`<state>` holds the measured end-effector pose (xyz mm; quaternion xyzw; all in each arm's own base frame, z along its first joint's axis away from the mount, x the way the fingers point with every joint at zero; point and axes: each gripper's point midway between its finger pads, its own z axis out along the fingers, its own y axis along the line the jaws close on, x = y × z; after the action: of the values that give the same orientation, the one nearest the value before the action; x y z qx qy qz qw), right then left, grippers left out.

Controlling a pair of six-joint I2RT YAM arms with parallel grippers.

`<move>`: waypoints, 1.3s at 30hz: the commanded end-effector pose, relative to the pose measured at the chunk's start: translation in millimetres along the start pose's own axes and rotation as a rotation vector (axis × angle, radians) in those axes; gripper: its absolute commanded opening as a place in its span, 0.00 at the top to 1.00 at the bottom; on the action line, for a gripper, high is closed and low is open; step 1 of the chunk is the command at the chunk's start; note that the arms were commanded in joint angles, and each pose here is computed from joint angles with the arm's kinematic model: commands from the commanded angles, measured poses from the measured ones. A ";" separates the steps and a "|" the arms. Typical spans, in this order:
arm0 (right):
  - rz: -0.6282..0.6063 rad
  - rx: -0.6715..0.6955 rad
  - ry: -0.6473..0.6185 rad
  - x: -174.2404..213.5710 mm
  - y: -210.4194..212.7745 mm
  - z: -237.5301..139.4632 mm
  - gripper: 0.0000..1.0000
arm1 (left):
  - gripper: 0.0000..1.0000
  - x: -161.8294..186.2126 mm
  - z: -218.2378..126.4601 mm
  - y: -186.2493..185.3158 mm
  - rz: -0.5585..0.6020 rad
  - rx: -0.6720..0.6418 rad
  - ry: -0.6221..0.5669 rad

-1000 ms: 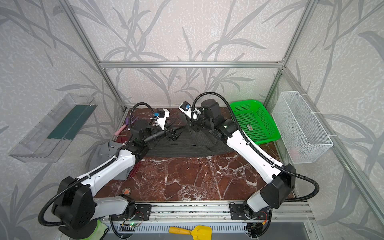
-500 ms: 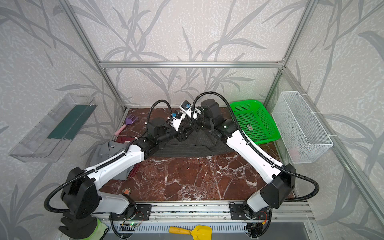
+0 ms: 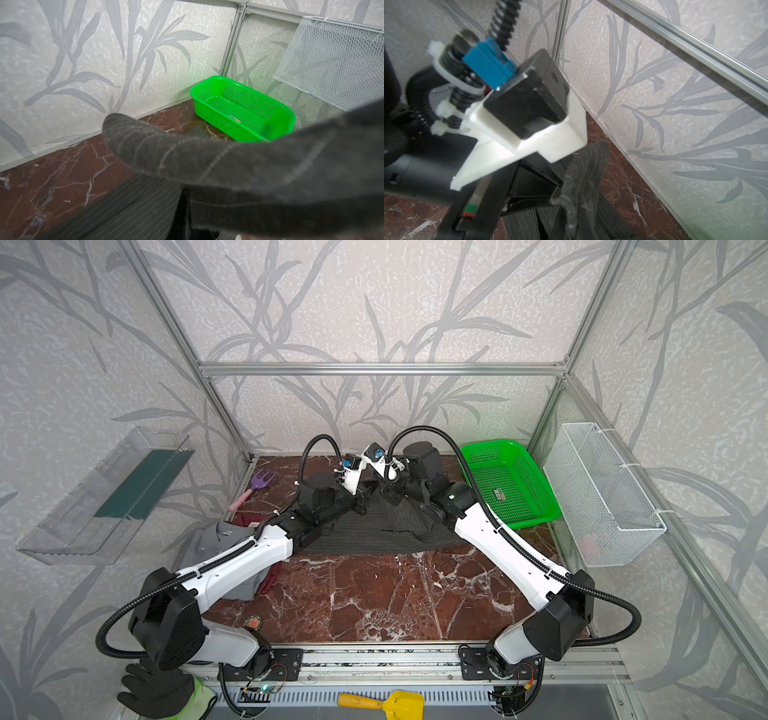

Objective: Fold and stack the long sleeve shirts

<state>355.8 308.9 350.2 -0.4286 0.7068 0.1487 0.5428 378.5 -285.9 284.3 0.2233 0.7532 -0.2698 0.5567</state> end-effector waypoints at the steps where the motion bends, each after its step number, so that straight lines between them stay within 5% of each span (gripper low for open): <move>1: 0.068 0.059 -0.048 -17.1 -10.5 -14.6 0.91 | 1.00 -11.4 -3.8 -11.7 -0.031 0.040 -0.028; 5: 0.198 0.146 0.003 -11.4 -29.3 -19.8 0.65 | 1.00 -4.3 -8.6 -18.5 -0.093 0.048 -0.011; 7: 0.322 0.221 0.029 -5.3 -46.7 -29.0 0.44 | 1.00 1.0 -10.3 -18.3 -0.143 0.034 0.002; 12: 0.746 0.248 0.038 18.0 -77.4 -54.5 0.28 | 1.00 7.8 -12.4 -18.2 -0.243 0.020 0.008; 20: 1.315 0.184 -0.073 82.8 -80.8 -77.5 0.28 | 1.00 1.5 -17.3 -16.6 -0.314 0.017 -0.069; 25: 1.571 -0.020 -0.174 102.7 -55.2 -53.0 0.35 | 1.00 -4.7 -19.3 -22.3 -0.338 0.053 -0.107; 30: 1.748 -0.201 -0.253 110.0 -34.1 -22.1 0.37 | 1.00 -8.6 -23.3 -26.1 -0.360 0.088 -0.163; 39: 1.848 -0.355 -0.381 97.9 -21.7 5.0 0.36 | 1.00 -5.5 -24.3 -36.9 -0.359 0.141 -0.185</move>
<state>367.7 252.8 221.7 0.2678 0.7004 0.6227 0.2235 346.2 -296.0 280.9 0.0947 0.7341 -0.4106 0.5324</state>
